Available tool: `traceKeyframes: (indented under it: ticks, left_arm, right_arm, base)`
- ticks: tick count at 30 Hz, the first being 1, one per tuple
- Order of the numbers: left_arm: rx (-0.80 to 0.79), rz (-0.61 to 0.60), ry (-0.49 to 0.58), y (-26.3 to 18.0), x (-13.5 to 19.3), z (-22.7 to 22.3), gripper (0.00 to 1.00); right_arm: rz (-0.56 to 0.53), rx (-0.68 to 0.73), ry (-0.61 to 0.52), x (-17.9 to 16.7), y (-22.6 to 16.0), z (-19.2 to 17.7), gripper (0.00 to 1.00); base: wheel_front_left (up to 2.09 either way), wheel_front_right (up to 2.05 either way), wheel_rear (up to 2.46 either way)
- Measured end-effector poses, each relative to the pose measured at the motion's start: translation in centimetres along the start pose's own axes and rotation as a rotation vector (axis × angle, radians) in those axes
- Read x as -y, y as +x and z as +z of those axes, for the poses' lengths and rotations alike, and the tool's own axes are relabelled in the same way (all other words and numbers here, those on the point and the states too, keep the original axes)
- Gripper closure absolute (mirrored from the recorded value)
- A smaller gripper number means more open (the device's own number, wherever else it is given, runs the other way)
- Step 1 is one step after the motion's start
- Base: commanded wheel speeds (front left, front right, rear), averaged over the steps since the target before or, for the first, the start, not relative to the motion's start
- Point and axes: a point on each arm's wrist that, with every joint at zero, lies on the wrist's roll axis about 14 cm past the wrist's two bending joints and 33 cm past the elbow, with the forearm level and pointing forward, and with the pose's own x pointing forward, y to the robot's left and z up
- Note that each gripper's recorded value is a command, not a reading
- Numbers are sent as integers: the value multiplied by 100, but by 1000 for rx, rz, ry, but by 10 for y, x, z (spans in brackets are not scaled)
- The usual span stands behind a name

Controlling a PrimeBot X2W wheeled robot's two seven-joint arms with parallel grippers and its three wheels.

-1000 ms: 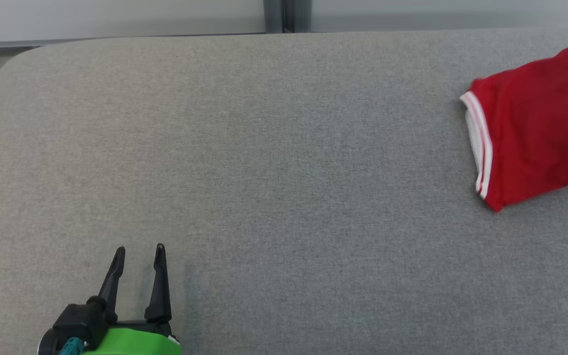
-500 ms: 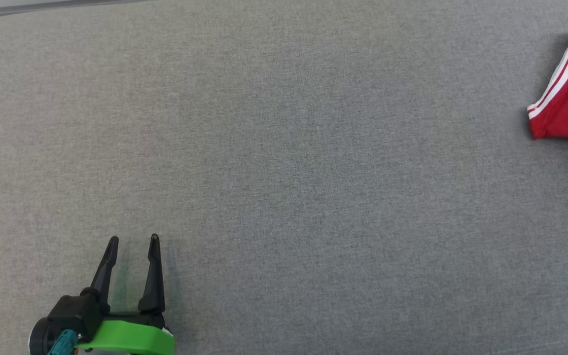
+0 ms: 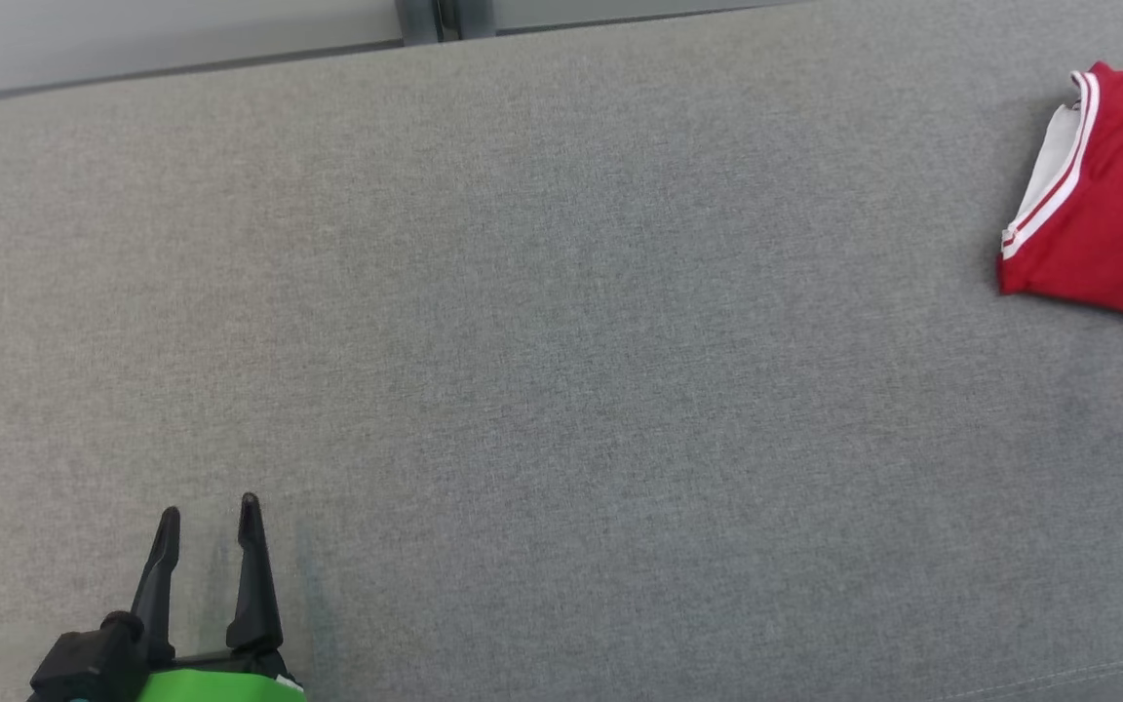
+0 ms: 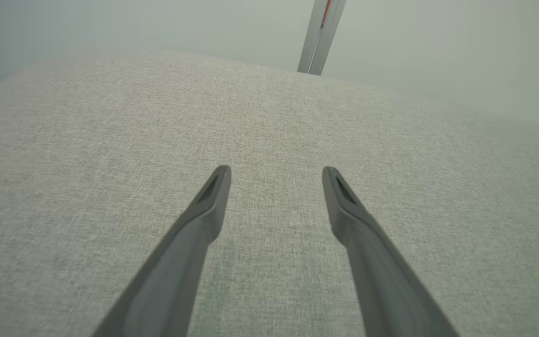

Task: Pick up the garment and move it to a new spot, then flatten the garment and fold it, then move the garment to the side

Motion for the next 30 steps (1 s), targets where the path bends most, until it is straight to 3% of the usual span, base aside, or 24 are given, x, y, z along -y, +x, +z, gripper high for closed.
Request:
traceKeyframes:
  ticks: [12, 17, 24, 30]
  left_arm:
    - [68, 116, 6, -53, -20, 20, 0]
    - [83, 91, -1, -67, -18, 21, 0]
    - [92, 119, -18, -81, -30, 19, 0]
    - [116, 115, -32, -82, -29, 24, 0]
  right_arm:
    - [237, 7, 159, -97, -145, -44, 0]
    - [287, 41, 247, -122, -179, -32, 0]
    - [447, 58, 269, -170, -209, -20, 0]
    - [504, 68, 267, -189, -215, -15, 0]
  base:
    - [0, 0, 0]
    - [0, 0, 0]
    - [0, 0, 0]
    - [0, 0, 0]
